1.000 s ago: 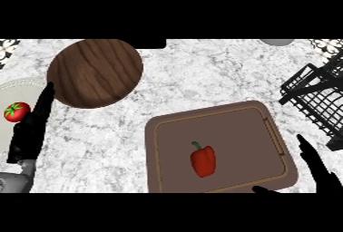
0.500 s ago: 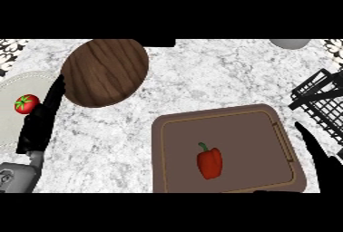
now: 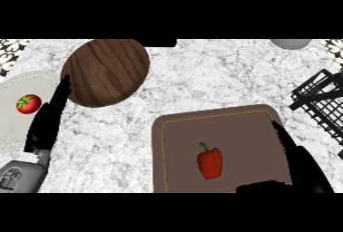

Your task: Pick the bell pepper from the tray and place it in the tiered basket

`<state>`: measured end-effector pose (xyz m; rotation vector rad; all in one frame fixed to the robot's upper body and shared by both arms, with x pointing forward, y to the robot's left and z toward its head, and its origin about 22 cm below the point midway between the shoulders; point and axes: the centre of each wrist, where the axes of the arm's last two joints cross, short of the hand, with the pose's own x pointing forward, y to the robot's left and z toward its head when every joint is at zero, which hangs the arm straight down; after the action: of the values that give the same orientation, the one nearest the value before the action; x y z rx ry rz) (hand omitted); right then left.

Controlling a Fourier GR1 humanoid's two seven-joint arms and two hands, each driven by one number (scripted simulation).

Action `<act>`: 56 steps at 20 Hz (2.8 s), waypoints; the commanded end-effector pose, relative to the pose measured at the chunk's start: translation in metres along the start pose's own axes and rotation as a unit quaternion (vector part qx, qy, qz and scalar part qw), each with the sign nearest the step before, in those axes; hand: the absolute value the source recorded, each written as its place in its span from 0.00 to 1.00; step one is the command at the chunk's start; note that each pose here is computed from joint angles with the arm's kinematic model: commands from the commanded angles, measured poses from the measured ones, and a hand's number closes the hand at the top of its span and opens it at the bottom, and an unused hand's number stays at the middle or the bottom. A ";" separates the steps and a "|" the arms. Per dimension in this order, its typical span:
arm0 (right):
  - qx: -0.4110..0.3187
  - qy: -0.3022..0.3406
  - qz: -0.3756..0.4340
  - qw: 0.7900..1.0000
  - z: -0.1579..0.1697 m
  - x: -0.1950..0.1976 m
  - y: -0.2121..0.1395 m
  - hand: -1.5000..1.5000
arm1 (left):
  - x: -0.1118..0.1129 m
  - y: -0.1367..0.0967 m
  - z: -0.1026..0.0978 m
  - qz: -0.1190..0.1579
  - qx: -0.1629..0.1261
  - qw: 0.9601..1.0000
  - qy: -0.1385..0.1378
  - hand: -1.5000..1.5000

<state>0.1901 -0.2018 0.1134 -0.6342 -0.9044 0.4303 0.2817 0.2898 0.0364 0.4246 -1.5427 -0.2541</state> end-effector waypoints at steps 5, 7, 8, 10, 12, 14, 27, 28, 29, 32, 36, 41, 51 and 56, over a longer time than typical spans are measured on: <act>0.027 0.109 0.039 0.993 -0.009 0.015 0.028 0.00 | -0.006 -0.002 -0.004 -0.003 0.007 1.000 0.009 0.50; 0.028 0.105 0.046 0.993 -0.006 0.016 0.025 0.00 | -0.013 -0.006 0.001 0.004 0.007 1.000 0.010 0.50; 0.026 0.116 0.053 0.991 -0.015 0.018 0.033 0.00 | 0.001 -0.012 0.000 0.005 0.006 1.000 0.004 0.50; 0.018 0.100 0.058 0.993 -0.012 0.024 0.035 0.00 | -0.016 -0.002 0.005 0.003 0.004 1.000 0.016 0.50; 0.016 0.098 0.082 0.992 -0.009 0.021 0.045 0.00 | 0.001 0.012 -0.010 -0.004 0.011 1.000 0.002 0.50; 0.014 0.107 0.096 0.990 -0.005 0.012 0.051 0.00 | -0.007 0.011 0.000 0.001 0.014 1.000 0.006 0.50; 0.001 0.121 0.107 0.987 -0.019 0.048 0.085 0.00 | -0.012 0.006 0.003 0.005 0.010 1.000 0.007 0.50; 0.004 0.128 0.110 0.986 -0.015 0.042 0.100 0.00 | -0.011 0.003 0.000 0.002 0.011 1.000 0.007 0.50; 0.007 0.125 0.115 0.985 -0.013 0.045 0.089 0.00 | 0.004 0.021 -0.005 0.001 0.009 1.000 0.006 0.50; 0.001 0.141 0.106 0.984 -0.013 0.046 0.102 0.00 | -0.015 0.004 0.009 0.006 0.012 1.000 0.009 0.50; 0.001 0.145 0.108 0.983 -0.014 0.053 0.098 0.00 | -0.008 0.006 0.001 0.004 0.018 1.000 0.012 0.50; 0.006 0.150 0.113 0.982 -0.007 0.044 0.105 0.00 | -0.004 0.009 0.009 0.004 0.007 1.000 0.010 0.50; 0.035 0.161 0.103 0.981 -0.045 0.060 0.119 0.00 | 0.004 -0.011 -0.006 0.000 0.008 1.000 0.001 0.50; 0.124 0.135 0.142 0.973 -0.049 0.047 0.134 1.00 | -0.011 -0.003 -0.001 0.003 0.007 1.000 0.010 0.50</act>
<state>0.2366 -0.1010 0.0386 -0.6338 -0.6804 0.6378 0.2824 0.2949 0.0325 0.4309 -1.5333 -0.2412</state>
